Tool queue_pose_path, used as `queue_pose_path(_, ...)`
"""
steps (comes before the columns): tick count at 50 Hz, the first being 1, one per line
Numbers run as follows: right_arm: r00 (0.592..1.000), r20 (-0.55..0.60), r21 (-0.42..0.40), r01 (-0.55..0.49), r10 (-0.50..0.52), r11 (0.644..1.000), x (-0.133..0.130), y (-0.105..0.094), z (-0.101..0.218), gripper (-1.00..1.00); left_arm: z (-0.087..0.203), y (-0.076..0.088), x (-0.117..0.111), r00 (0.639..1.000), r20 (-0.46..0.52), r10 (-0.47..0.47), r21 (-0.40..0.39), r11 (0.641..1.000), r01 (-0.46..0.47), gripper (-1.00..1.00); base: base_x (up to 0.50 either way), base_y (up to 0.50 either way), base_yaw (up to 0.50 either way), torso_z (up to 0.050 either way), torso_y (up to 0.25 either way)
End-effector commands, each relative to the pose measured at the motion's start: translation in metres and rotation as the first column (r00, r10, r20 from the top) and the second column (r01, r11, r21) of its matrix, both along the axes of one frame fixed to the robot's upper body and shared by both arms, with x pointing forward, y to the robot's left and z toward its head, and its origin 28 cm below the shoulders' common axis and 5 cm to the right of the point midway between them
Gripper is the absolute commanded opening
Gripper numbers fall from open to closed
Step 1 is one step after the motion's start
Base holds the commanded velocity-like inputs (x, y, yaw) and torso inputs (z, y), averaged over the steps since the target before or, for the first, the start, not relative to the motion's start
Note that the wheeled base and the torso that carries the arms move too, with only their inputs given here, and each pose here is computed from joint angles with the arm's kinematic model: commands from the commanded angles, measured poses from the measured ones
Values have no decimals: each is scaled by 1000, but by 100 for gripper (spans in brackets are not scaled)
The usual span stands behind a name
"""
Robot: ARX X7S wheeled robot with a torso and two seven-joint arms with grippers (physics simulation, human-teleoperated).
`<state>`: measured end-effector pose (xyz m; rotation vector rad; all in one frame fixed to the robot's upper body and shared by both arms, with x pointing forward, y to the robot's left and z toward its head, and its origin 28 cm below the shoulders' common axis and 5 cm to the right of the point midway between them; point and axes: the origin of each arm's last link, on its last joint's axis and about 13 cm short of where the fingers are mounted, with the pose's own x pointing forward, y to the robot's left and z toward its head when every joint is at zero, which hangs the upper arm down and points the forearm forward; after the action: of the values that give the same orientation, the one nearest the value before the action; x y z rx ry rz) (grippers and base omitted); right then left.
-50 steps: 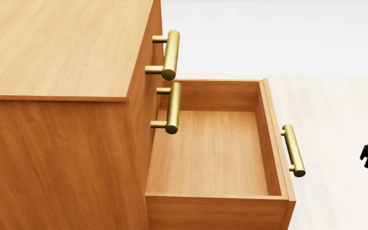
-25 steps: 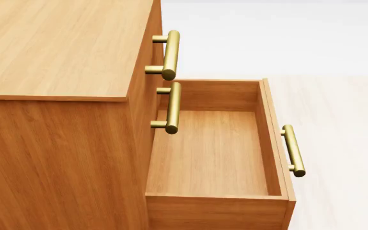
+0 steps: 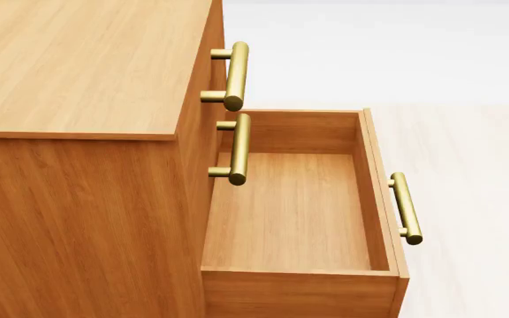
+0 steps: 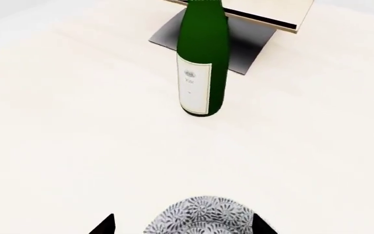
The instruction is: Put the bowl in the bottom drawer of the cabinet and close it.
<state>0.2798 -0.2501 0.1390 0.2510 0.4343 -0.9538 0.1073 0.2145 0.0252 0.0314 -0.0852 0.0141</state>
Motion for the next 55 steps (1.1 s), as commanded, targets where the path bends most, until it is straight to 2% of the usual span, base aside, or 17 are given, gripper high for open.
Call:
queue_pose_path(1, 996, -36, 2, 85, -85, 996, -3, -5, -7, 100, 0, 0, 0, 1000, 0, 0, 1, 1000, 0, 100, 0, 0, 0, 0, 0)
queue_pose_path(21, 980, -103, -14, 172, -173, 985, -6, -11, -16, 100, 1, 0, -1, 1000, 1, 1, 0, 1000, -1, 100, 0, 0, 0, 0, 0)
queue_pose_path(31, 972, -125, 18, 202, -198, 979, -8, -15, -20, 100, 2, 0, -1, 1000, 1, 1, 1, 1000, -1, 100, 0, 0, 0, 0, 0)
queue_pose_path(33, 972, -133, 57, 204, -195, 977, -8, -15, -21, 100, 2, 0, -2, 1000, 1, 1, 2, 1000, -1, 100, 0, 0, 0, 0, 0)
queue_pose_path(40, 970, -145, 105, 209, -193, 972, -8, -15, -26, 100, 2, 0, -1, 1000, 1, 1, 1, 1000, -1, 100, 0, 0, 0, 0, 0)
queue_pose_path(55, 967, -160, 126, 221, -200, 967, -10, -17, -30, 100, 0, 0, 0, 1000, 1, 2, 1, 1000, -2, 100, 0, 0, 0, 0, 0)
